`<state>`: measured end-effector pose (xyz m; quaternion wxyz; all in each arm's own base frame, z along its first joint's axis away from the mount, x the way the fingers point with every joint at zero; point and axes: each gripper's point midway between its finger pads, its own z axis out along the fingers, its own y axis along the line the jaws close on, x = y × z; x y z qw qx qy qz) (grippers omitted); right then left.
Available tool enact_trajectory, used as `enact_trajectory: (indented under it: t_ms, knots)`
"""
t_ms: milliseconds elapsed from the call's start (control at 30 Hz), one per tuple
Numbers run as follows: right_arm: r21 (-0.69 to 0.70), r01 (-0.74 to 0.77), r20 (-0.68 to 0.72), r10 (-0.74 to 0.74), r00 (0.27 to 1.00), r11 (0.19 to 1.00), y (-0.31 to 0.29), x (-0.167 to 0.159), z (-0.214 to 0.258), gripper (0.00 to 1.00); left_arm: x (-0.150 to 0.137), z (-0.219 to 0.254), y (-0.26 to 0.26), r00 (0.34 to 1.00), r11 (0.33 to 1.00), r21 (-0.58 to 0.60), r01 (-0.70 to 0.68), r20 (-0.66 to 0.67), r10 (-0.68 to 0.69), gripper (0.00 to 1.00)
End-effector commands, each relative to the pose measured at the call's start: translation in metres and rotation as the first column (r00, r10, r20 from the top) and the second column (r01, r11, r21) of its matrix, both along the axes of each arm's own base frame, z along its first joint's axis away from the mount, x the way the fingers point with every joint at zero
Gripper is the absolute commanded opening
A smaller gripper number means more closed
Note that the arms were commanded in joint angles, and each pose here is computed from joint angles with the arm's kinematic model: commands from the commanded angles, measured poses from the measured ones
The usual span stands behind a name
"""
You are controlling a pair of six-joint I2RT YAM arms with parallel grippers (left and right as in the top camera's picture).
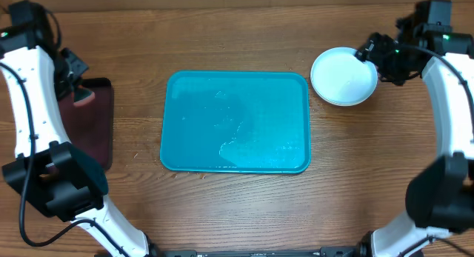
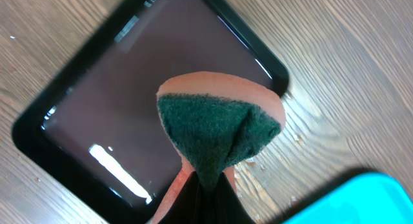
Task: Clean dirty plates on tray and stack at the side
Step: 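Drop the sponge into the maroon tray with the left gripper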
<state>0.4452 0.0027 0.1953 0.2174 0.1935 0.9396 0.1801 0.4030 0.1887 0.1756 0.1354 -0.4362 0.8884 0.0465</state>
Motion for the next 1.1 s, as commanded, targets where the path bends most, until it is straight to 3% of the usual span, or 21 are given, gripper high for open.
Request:
enact_trajectory:
  t_ms: [0, 100, 300, 600, 633, 800, 1067]
  knots:
    - [0.014, -0.129, 0.05, 0.128, 0.991, 0.992, 0.049, -0.005, 0.021, 0.84, -0.014, -0.023, 0.027, 0.997, 0.998, -0.015, -0.065, -0.035, 0.064, 0.04]
    - [-0.004, -0.211, 0.059, 0.211, 0.976, 0.978, 0.087, -0.009, 0.021, 1.0, -0.021, -0.045, 0.043, 0.994, 0.995, -0.018, -0.1, -0.036, 0.099, 0.04]
    - [-0.097, -0.317, 0.118, 0.327, 0.937, 0.943, 0.149, -0.011, 0.026, 1.0, -0.027, -0.085, 0.043, 0.998, 0.994, -0.093, -0.058, -0.028, 0.055, 0.08]
    - [-0.099, -0.424, 0.159, 0.435, 0.886, 0.9, 0.203, -0.025, 0.033, 1.0, -0.03, -0.129, 0.028, 0.999, 0.99, -0.136, -0.036, -0.023, 0.033, 0.09]
    - [-0.099, -0.427, 0.155, 0.438, 0.886, 0.899, 0.203, -0.027, 0.033, 1.0, -0.029, -0.131, 0.029, 0.999, 0.991, -0.13, -0.036, -0.02, 0.034, 0.13]
    - [-0.101, -0.432, 0.186, 0.443, 0.877, 0.896, 0.204, -0.036, 0.05, 1.0, -0.028, -0.133, 0.036, 0.999, 0.995, -0.092, -0.042, -0.013, 0.041, 0.52]
    - [-0.14, -0.391, 0.286, 0.415, 0.863, 0.91, 0.189, -0.052, 0.098, 1.0, -0.023, -0.094, 0.04, 0.999, 0.995, -0.094, -0.045, -0.012, 0.044, 0.62]
